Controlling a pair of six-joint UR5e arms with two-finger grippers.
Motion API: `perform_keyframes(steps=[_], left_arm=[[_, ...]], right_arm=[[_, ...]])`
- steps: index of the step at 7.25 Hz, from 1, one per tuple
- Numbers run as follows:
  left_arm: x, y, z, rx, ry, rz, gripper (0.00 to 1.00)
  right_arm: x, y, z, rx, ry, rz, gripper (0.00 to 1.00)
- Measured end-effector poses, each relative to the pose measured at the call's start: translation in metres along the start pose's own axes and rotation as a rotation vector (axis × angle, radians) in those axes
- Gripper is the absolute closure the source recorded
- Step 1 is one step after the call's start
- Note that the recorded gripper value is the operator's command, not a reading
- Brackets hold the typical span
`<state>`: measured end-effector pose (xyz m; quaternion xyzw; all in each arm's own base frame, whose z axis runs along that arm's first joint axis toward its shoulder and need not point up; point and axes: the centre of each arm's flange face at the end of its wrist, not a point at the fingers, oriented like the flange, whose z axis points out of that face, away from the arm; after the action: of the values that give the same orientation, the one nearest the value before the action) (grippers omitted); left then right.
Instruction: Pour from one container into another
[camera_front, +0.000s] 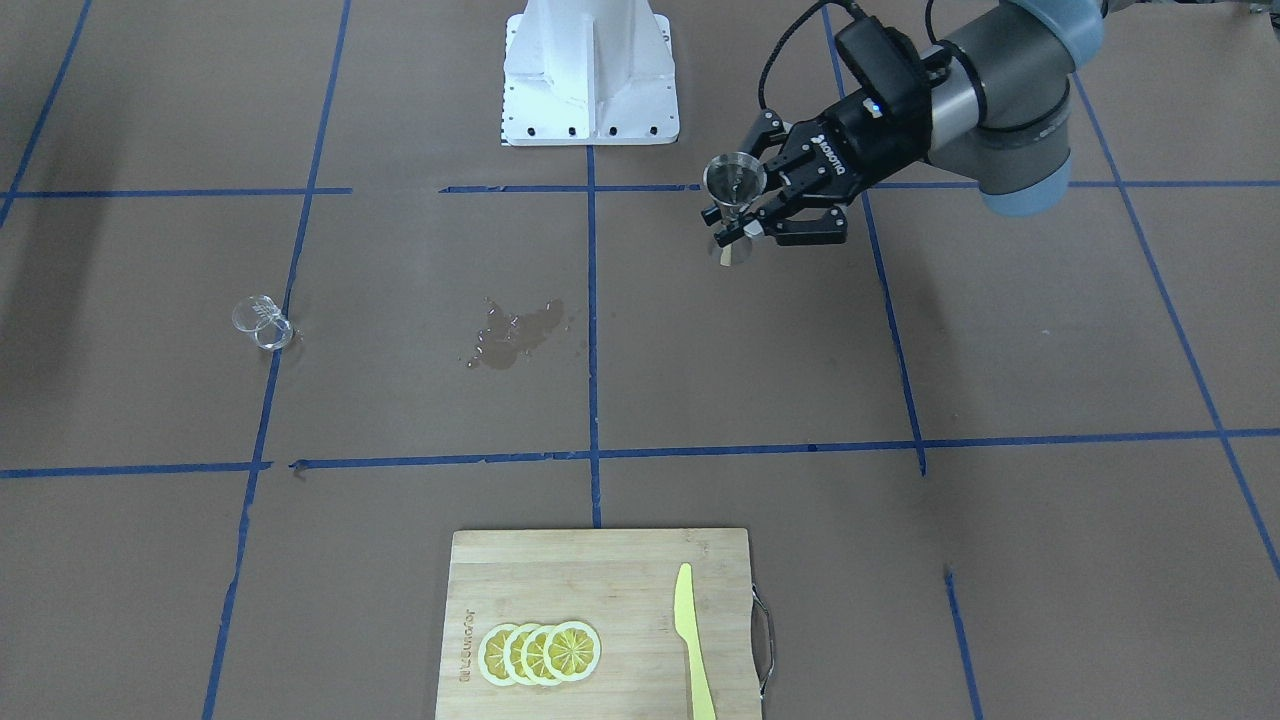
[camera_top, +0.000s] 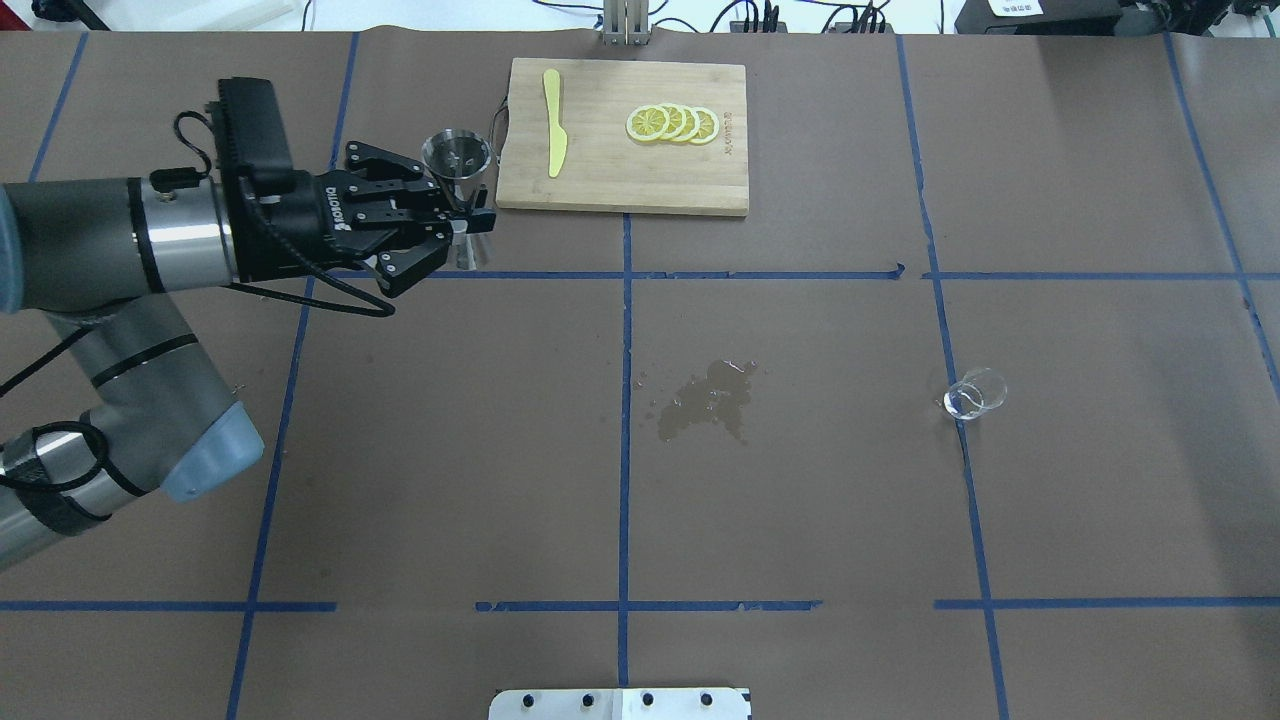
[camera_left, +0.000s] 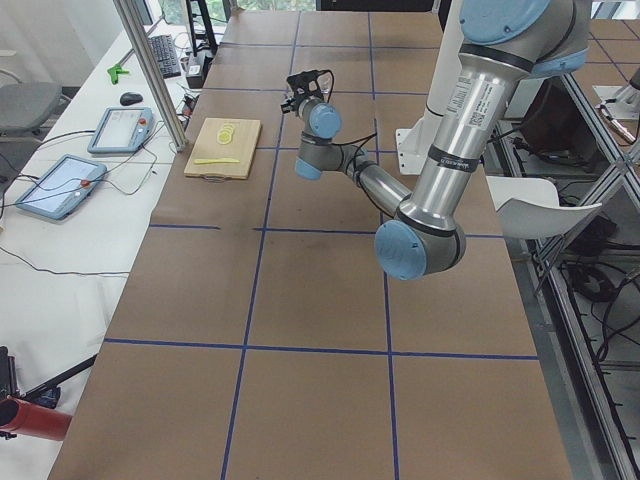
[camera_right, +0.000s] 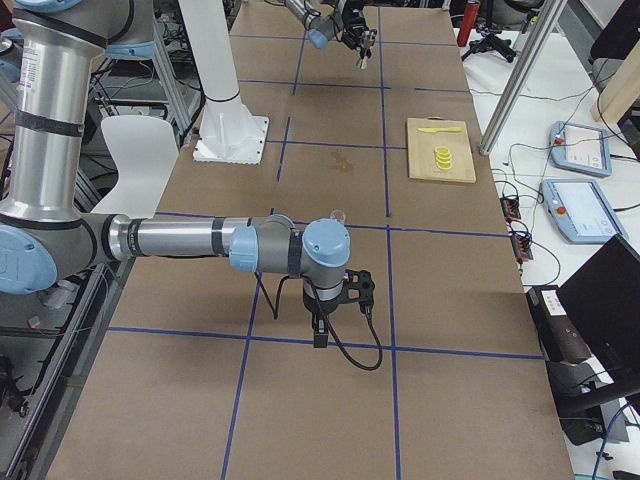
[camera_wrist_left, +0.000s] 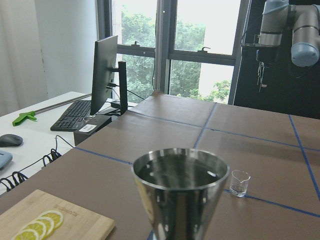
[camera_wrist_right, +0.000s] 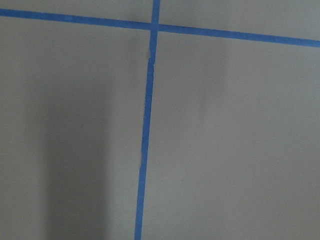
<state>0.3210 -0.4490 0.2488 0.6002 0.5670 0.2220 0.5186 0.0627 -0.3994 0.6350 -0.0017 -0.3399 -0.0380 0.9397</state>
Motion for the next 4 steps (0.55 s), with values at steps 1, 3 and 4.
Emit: perform_keyframes(steps=[1, 3, 4], left_arm=[[-0.008, 0.008, -0.032, 0.016, -0.041, -0.032, 1.0], [-0.016, 0.005, -0.078, 0.121, -0.198, -0.157, 1.0], [-0.024, 0.002, -0.088, 0.197, -0.309, -0.221, 1.0]], right_arm=[[0.0, 0.0, 0.0, 0.0, 0.0, 0.0, 0.0], [0.0, 0.0, 0.001, 0.0, 0.0, -0.001, 0.0], [0.0, 0.0, 0.001, 0.0, 0.0, -0.001, 0.0]])
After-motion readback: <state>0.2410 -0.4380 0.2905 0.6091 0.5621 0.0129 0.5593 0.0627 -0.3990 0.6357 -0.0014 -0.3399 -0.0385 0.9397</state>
